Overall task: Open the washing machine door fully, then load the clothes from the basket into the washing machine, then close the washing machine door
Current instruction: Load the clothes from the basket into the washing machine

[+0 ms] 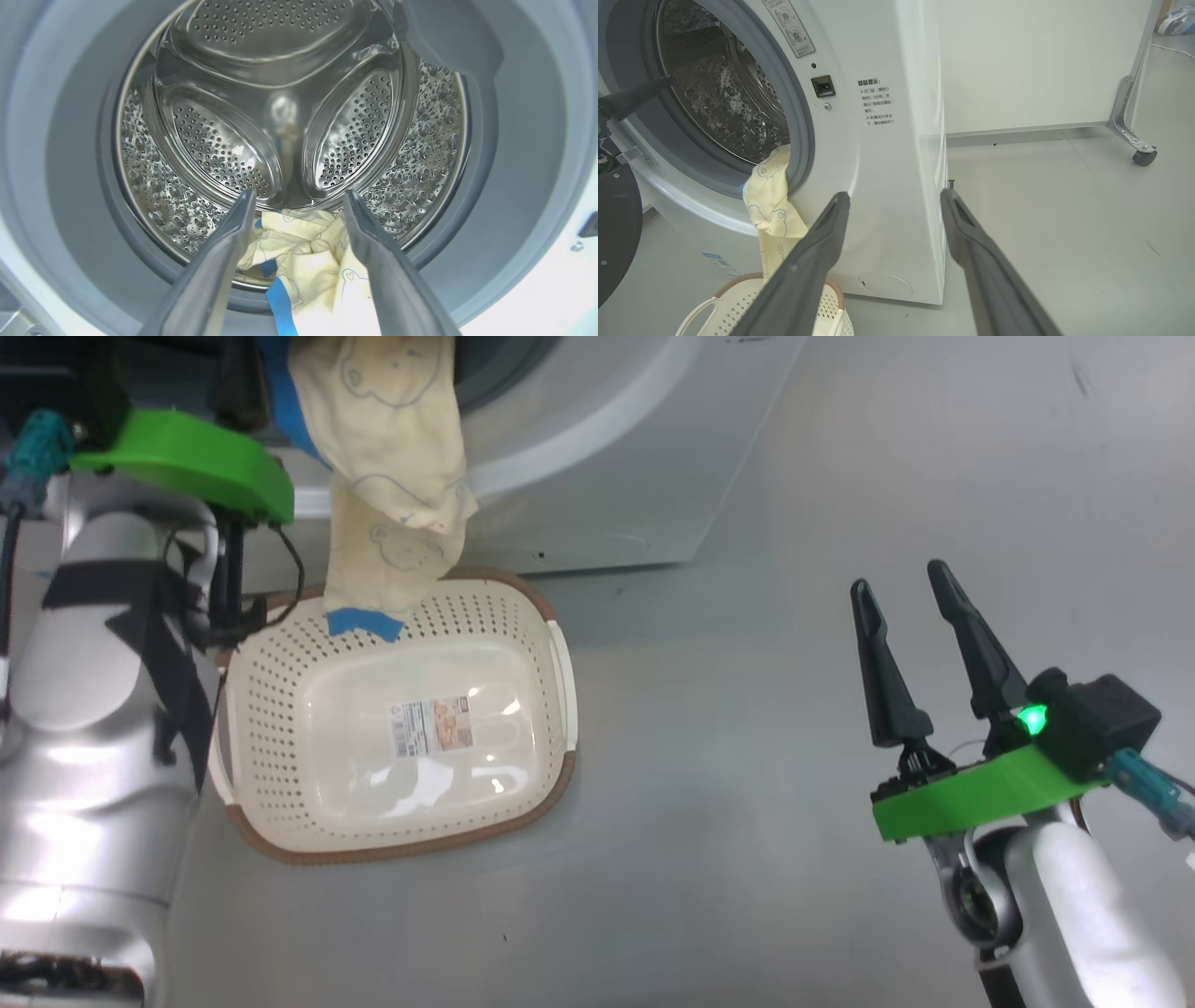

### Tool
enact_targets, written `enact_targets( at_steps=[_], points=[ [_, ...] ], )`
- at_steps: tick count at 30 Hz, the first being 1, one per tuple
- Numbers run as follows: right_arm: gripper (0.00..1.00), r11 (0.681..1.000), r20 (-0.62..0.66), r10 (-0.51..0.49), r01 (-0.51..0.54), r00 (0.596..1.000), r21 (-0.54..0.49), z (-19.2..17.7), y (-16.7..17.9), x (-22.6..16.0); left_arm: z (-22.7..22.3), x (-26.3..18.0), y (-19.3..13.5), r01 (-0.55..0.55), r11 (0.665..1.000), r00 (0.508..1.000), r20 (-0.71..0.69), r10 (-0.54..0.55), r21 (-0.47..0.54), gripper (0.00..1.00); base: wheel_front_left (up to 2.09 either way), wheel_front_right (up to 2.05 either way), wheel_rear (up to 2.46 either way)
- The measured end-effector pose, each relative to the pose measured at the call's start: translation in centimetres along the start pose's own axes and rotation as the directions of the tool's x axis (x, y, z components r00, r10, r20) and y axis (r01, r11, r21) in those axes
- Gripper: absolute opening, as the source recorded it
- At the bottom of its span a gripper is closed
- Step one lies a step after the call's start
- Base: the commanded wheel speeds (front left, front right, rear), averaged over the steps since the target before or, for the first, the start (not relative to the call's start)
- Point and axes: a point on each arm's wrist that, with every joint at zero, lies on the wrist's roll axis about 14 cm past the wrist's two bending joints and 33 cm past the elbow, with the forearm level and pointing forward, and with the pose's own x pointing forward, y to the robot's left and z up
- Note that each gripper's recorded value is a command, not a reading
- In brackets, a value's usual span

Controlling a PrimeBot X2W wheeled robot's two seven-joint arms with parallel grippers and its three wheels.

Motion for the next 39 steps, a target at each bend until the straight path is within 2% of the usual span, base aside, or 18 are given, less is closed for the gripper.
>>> enact_targets(
  at_steps=[6, 13, 19, 29, 39],
  points=[
    [1.00, 1.000, 0.020, 0.023, -0.024, 1.000, 0.004, 1.6, 1.6, -2.7, 3.1, -5.7, 1.3, -0.046, 0.998, 0.998, 0.048, 0.044, 0.030, 1.00, 0.00, 0.00, 0.00],
    [1.00, 0.999, 0.057, 0.039, -0.040, 0.998, 0.002, 3.3, 2.6, -4.8, 3.9, -11.7, 3.0, -0.110, 0.992, 0.993, 0.053, 0.107, 0.057, 1.00, 0.00, 0.00, 0.00],
    [1.00, 0.999, 0.086, 0.050, -0.050, 0.995, -0.002, 4.4, 3.3, -6.5, 3.4, -17.2, 3.7, -0.155, 0.986, 0.987, 0.039, 0.153, 0.062, 1.00, 0.00, 0.00, 0.00],
    [1.00, 0.999, 0.081, 0.035, -0.035, 0.996, -0.003, 4.4, 3.2, -8.2, 0.6, -25.2, 5.1, -0.302, 0.952, 0.952, -0.042, 0.304, 0.037, 1.00, 0.00, 0.00, 0.00],
    [1.00, 1.000, 0.071, 0.016, -0.015, 0.997, -0.005, 4.1, 2.8, -9.1, -0.4, -28.9, 4.7, -0.353, 0.935, 0.931, -0.085, 0.354, 0.025, 1.00, 0.00, 0.00, 0.00]
  ],
)
